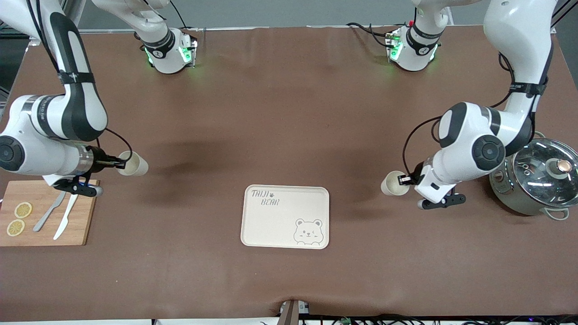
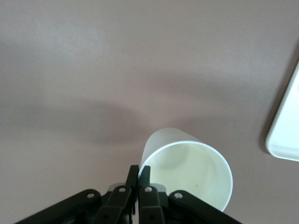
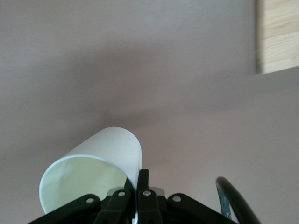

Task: Place white IKEA cup upright on tray with both arms
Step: 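Carry the cups with both grippers toward the bear tray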

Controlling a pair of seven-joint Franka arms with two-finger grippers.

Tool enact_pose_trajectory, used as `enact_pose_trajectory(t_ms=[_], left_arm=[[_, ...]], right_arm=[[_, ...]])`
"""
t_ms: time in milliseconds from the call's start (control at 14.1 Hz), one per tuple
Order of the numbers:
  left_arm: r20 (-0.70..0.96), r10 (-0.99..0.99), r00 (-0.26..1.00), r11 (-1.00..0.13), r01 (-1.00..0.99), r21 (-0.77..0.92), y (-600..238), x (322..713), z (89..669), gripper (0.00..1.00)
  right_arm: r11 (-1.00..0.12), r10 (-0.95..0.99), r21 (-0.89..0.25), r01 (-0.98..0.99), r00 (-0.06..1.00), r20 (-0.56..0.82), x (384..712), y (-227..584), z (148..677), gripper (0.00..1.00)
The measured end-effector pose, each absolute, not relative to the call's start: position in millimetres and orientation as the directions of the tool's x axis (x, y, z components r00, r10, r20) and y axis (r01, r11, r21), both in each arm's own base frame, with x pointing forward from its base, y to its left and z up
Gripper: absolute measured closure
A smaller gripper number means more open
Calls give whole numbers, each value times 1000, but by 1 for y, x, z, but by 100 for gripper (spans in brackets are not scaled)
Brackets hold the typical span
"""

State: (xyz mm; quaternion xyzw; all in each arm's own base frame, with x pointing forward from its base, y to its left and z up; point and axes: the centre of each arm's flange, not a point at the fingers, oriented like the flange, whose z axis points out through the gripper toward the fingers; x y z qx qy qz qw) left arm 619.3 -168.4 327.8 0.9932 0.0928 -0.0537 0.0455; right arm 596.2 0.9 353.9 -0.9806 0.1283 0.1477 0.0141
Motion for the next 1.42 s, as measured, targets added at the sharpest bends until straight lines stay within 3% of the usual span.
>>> enact_pose_trajectory(t_ms=[712,925,1423], left_arm=[[-120,254,960,-961,265,85,-311,590,332,96],[-116,249,962,-959,261,106,-351,587,334,96],[-114,263,958,-945,280,171,-376,626,314,96]], right_arm=[[-905,-419,48,-422,871,-255,605,128,371,97],[-878,-463,10,-479,842,-276,612,150,369,97],[-757,-636,-16,-653,744,-205,637,221,364,97]])
